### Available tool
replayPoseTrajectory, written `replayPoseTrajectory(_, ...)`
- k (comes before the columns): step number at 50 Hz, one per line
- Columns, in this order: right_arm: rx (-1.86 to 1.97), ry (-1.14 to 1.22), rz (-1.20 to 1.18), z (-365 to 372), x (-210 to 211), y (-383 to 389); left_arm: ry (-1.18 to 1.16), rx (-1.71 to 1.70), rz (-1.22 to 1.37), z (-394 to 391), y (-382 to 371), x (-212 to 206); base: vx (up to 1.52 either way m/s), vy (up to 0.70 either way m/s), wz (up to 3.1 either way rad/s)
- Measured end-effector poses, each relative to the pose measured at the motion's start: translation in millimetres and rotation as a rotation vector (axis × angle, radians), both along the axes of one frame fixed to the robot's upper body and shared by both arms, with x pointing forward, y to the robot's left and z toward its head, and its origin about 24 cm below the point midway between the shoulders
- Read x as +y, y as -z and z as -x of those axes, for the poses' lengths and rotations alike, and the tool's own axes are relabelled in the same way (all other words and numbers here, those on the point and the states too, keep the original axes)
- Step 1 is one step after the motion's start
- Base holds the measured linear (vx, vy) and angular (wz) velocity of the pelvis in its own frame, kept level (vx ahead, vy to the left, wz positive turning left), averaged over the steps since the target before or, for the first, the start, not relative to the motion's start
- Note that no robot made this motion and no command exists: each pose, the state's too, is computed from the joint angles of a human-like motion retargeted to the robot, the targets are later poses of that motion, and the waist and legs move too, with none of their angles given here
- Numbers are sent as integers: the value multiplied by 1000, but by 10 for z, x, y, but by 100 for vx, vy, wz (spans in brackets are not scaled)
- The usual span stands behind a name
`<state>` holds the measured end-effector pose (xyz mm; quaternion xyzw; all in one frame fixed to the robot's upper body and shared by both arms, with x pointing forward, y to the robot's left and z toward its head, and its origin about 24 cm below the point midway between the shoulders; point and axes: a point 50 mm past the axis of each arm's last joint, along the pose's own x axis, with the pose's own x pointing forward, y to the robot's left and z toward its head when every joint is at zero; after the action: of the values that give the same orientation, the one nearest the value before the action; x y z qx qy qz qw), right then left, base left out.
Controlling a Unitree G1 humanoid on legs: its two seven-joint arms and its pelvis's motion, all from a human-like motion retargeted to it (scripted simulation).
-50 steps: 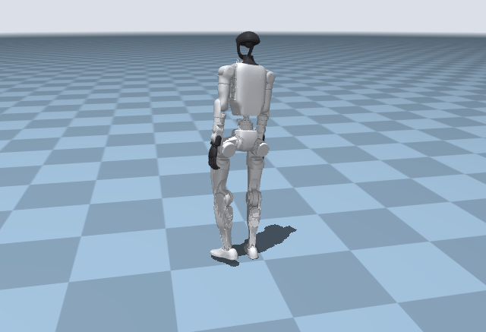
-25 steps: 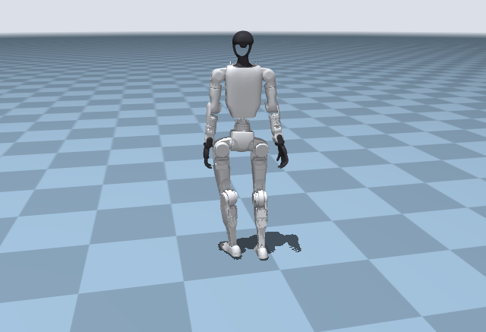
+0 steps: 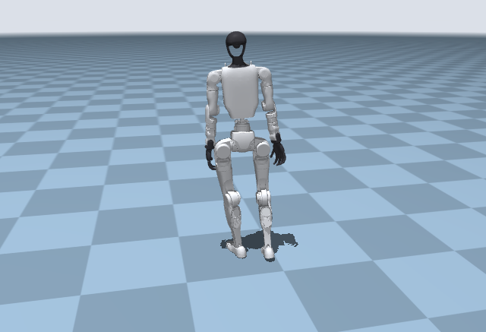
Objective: Upper body actions
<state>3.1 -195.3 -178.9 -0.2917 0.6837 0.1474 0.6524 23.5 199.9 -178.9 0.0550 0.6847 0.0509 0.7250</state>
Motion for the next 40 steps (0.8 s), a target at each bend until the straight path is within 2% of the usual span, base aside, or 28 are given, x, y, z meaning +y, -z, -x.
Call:
replayPoseTrajectory(10, 2, 221, 13, 68, -51, -11, -15, 19, -21, 50, -23, 151, -7, -15, 133)
replayPoseTrajectory(19, -29, 299, 18, -32, -143, -26, 9, -38, -29, -180, -55, 252, -26, -18, 173)
replayPoseTrajectory(24, -32, 220, 48, -206, -284, -60, -32, -181, 1, -447, -63, 113, -39, -10, 145)
replayPoseTrajectory(30, -70, 43, 116, -381, -385, -90, -174, -238, 69, -353, -25, -135, -19, 2, 217)
replayPoseTrajectory(35, -112, 149, 70, -348, -323, -69, -175, -241, 73, -374, -24, -159, -8, 4, 305)
replayPoseTrajectory(40, 0, 247, 15, -36, -306, -56, -134, -225, 85, -409, -24, -176, 5, 13, 283)
